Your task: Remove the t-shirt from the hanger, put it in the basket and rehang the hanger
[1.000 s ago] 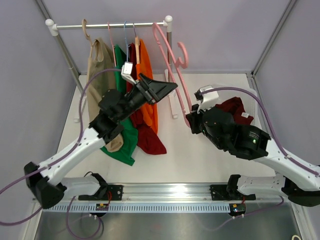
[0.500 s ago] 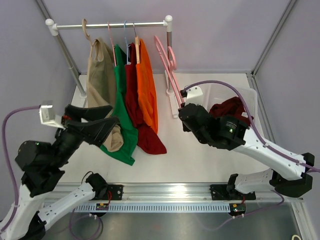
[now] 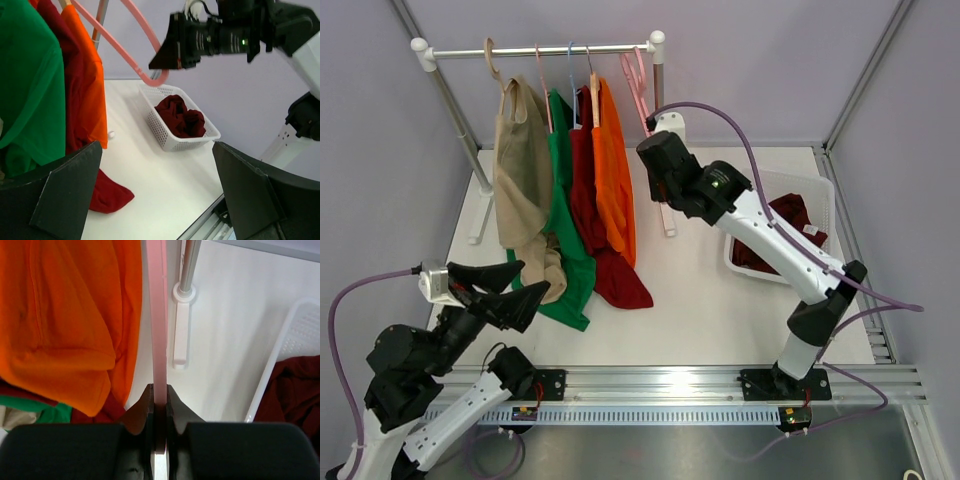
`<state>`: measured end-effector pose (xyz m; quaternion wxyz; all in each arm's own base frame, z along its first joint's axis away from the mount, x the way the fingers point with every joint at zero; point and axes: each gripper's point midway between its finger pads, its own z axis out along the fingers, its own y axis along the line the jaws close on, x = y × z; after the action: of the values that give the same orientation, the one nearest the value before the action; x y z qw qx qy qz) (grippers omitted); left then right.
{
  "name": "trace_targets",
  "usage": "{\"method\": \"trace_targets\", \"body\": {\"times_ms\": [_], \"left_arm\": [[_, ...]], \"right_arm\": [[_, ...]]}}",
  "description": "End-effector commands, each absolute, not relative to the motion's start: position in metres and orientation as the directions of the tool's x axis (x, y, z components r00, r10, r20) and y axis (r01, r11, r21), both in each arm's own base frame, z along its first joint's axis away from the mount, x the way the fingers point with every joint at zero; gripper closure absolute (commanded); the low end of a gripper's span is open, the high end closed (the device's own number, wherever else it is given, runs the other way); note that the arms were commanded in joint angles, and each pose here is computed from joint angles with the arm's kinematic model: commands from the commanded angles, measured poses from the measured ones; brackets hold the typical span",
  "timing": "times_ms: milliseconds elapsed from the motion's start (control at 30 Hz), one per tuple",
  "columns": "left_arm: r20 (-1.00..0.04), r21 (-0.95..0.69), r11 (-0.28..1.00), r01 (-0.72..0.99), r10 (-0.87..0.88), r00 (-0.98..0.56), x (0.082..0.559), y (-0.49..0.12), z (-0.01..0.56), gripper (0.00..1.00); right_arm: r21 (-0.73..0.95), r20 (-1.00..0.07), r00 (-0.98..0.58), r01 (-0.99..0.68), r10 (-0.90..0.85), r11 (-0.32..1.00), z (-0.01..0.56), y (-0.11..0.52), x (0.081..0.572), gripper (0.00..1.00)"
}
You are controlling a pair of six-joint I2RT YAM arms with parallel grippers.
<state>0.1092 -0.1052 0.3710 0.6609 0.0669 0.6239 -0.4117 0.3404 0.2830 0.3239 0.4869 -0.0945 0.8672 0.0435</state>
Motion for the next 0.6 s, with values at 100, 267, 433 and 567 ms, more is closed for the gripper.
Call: {"method": "trace_targets", "body": {"times_ms": [100,267,433,567], "left_arm": [[-0.897,-0.425,0.695,0.581,-0.411,-0.164,0.126,-0.114,0.324,0.01],[-0.9,-0.427,0.676,0.601,-0.384,-0.208,0.125,-0.124,0.309,0.01],[-0.899,-0.427,0.69,0.584,-0.393,-0.193,0.128,-0.121,0.312,0.01],[-0.903,-0.42,0.689,0.59,-0.385,-0.192,0.129,-0.123,0.311,0.01]], "right_arm": [[0.076,-0.902,-0.432,-0.217,-0.026,0.973,0.357,0.303,0.382,1.0],[0.098,-0.893,-0.45,-0.206,-0.005,0.974,0.348,0.308,0.411,1.0],[0.12,-0.886,-0.462,-0.184,0.021,0.976,0.337,0.307,0.436,1.0],[0.116,-0.869,-0.495,-0.184,0.01,0.976,0.318,0.31,0.442,1.0]]}}
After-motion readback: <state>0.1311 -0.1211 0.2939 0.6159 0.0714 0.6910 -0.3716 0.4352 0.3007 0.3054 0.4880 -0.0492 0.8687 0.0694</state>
